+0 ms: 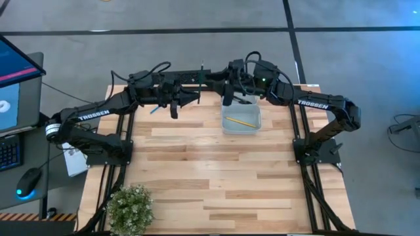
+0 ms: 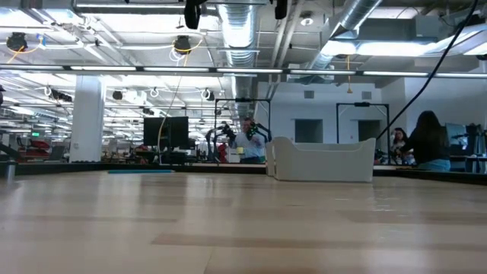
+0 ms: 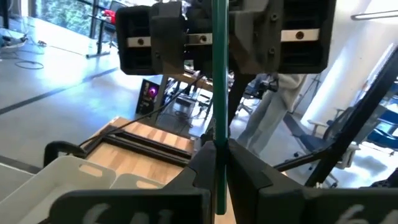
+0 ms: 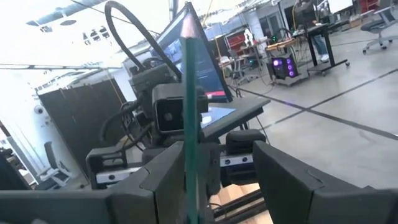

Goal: Sort pens & pencils
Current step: Put the green pencil into the bottom bin

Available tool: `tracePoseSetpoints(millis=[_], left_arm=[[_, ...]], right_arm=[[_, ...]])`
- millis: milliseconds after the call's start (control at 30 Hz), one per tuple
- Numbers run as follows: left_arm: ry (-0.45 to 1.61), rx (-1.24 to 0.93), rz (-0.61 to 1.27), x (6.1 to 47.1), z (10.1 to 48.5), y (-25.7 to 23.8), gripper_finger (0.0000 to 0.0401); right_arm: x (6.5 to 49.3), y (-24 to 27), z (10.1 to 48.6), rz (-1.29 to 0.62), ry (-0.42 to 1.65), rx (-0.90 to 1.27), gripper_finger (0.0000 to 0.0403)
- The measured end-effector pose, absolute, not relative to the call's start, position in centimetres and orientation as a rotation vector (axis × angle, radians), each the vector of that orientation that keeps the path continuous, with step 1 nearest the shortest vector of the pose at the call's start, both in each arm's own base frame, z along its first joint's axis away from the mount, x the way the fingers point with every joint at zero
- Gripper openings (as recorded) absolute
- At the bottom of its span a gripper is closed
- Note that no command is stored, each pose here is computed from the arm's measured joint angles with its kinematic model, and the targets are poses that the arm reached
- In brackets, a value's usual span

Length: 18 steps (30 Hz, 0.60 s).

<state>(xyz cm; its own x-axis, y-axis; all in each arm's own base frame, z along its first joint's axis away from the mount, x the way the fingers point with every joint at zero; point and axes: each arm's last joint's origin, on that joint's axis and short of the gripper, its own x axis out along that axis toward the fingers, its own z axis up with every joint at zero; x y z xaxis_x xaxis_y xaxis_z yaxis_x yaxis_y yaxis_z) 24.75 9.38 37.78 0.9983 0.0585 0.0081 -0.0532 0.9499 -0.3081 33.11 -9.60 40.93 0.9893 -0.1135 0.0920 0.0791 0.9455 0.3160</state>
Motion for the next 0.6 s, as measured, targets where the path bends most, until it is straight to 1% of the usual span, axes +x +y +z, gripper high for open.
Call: tracePoseSetpoints(millis=[600], left_arm=[[-0.039, -0.299, 0.040, 24.76, 38.01, 9.34, 0.0011]], right_arm=[[33.25, -9.27, 41.30, -0.081, -0.152, 0.298, 0.0210]])
